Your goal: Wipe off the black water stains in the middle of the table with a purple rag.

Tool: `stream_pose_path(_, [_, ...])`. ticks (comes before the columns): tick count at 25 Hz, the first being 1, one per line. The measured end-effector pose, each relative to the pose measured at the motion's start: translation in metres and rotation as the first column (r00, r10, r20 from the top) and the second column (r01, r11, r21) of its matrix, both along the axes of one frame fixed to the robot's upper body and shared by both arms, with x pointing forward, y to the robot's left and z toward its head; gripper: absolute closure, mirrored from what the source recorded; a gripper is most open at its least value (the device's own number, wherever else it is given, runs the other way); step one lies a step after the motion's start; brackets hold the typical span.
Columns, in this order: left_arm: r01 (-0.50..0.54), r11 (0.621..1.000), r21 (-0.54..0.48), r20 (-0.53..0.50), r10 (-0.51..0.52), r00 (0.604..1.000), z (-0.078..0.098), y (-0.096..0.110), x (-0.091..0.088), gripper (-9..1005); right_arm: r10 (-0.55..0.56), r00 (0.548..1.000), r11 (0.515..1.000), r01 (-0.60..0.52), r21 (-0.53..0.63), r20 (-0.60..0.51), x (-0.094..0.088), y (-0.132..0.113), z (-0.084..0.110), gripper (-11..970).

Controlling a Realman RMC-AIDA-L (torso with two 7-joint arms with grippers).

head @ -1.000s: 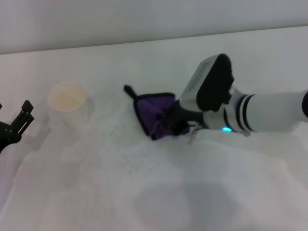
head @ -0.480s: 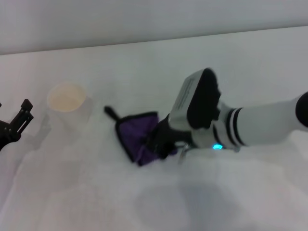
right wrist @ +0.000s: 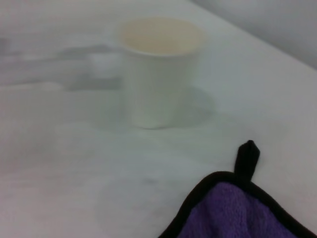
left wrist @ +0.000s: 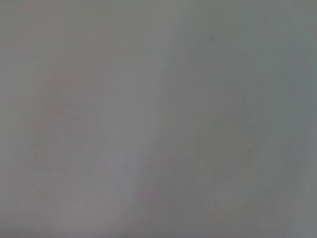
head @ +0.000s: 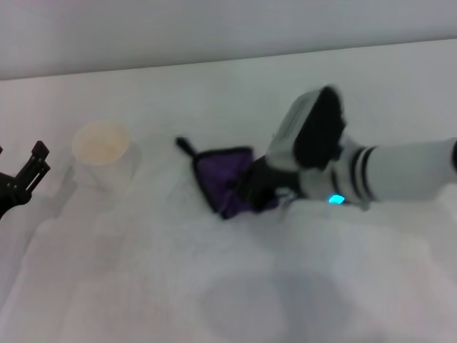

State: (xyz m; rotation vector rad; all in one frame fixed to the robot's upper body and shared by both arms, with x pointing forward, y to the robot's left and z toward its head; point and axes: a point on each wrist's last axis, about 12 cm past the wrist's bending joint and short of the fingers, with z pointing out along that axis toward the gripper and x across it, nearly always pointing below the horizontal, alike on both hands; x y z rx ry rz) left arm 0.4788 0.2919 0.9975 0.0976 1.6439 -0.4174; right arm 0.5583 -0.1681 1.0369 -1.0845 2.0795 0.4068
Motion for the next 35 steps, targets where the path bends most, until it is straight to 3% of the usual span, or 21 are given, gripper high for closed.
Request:
stream_pose_path(8, [-0.001,1.000,0.002,0.000,0.001,1.000,0.000,0.001,0.000,124,-0.195,0.980,0.981,0.194,0.008,0.046,0.026,-0.055,0.014,877])
stream_pose_path(18, [0.007,1.000,0.006,0.006,-0.007,1.000,0.002,0.000,0.005,124,-0.380,0.925,0.924,0.379,0.039,0.019,0.024,-0.111,0.013,873])
stream_pose_path(33, [0.005,1.000,0.005,0.006,-0.005,1.000,0.002,0.000,0.005,124,-0.349,0.936,0.937,0.348,0.026,0.045,0.023,-0.108,0.013,867])
stream_pose_path(35, [0.003,1.000,-0.002,0.002,-0.003,1.000,0.002,0.001,0.004,124,-0.358,0.932,0.933,0.356,0.043,0.048,0.025,-0.109,0.016,794])
